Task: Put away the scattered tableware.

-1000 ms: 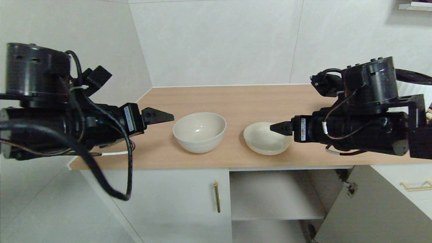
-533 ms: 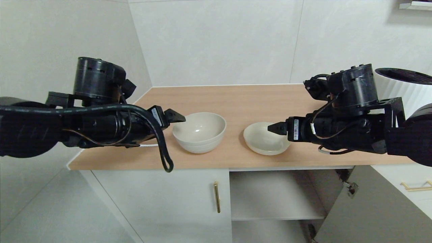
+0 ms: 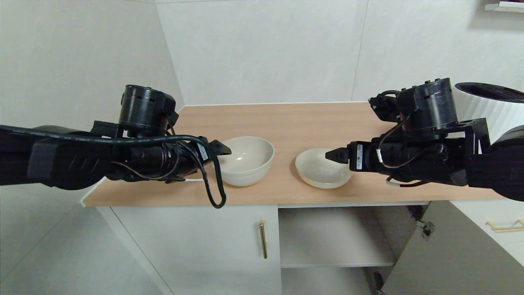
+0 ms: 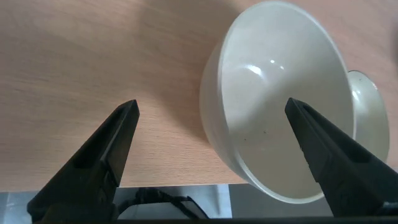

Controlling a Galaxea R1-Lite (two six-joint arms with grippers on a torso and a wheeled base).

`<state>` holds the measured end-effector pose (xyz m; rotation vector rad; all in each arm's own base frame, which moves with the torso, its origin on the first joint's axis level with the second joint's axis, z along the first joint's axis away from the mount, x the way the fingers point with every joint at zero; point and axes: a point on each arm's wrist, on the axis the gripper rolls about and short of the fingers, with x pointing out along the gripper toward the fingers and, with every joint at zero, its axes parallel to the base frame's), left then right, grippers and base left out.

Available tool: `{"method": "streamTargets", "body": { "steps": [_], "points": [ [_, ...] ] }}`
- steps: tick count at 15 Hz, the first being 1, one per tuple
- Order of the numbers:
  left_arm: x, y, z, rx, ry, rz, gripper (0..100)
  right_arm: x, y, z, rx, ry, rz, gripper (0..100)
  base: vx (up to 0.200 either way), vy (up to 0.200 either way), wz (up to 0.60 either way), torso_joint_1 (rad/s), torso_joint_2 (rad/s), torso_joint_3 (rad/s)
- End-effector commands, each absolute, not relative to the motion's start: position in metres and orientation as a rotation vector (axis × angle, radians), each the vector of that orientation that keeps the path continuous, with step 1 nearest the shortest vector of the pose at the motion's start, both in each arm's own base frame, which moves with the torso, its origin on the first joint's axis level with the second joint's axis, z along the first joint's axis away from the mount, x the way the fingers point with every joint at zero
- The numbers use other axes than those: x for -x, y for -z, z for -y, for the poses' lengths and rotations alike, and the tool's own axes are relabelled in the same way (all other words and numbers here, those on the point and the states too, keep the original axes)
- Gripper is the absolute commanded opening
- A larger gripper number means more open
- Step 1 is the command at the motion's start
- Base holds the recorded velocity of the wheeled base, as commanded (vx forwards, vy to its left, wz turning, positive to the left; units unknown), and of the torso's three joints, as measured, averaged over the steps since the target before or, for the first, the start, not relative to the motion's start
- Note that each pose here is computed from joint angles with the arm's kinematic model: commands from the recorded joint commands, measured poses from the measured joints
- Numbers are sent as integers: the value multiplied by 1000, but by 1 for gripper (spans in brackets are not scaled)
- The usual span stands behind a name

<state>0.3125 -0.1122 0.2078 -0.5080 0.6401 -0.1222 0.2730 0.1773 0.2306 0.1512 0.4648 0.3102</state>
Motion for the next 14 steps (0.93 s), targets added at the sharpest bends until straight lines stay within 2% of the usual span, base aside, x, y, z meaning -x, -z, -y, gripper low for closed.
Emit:
{"method": "streamTargets", "body": {
  "steps": [1, 3, 4, 14],
  "points": [
    [-313, -205, 113, 506, 119, -650, 100, -273, -230, -178, -150, -311, -466, 100, 0, 0, 0, 0, 0, 0],
    [-313, -204, 113, 505, 120, -652, 100, -273, -230, -178, -150, -311, -466, 100, 0, 0, 0, 0, 0, 0],
    [-313, -206, 113, 507, 122, -646, 0, -273, -231, -177, -151, -311, -465, 100, 0, 0, 0, 0, 0, 0],
    [-304, -220, 110, 517, 137, -606, 0, -273, -231, -178, -152, -311, -465, 100, 0, 0, 0, 0, 0, 0]
  ]
}}
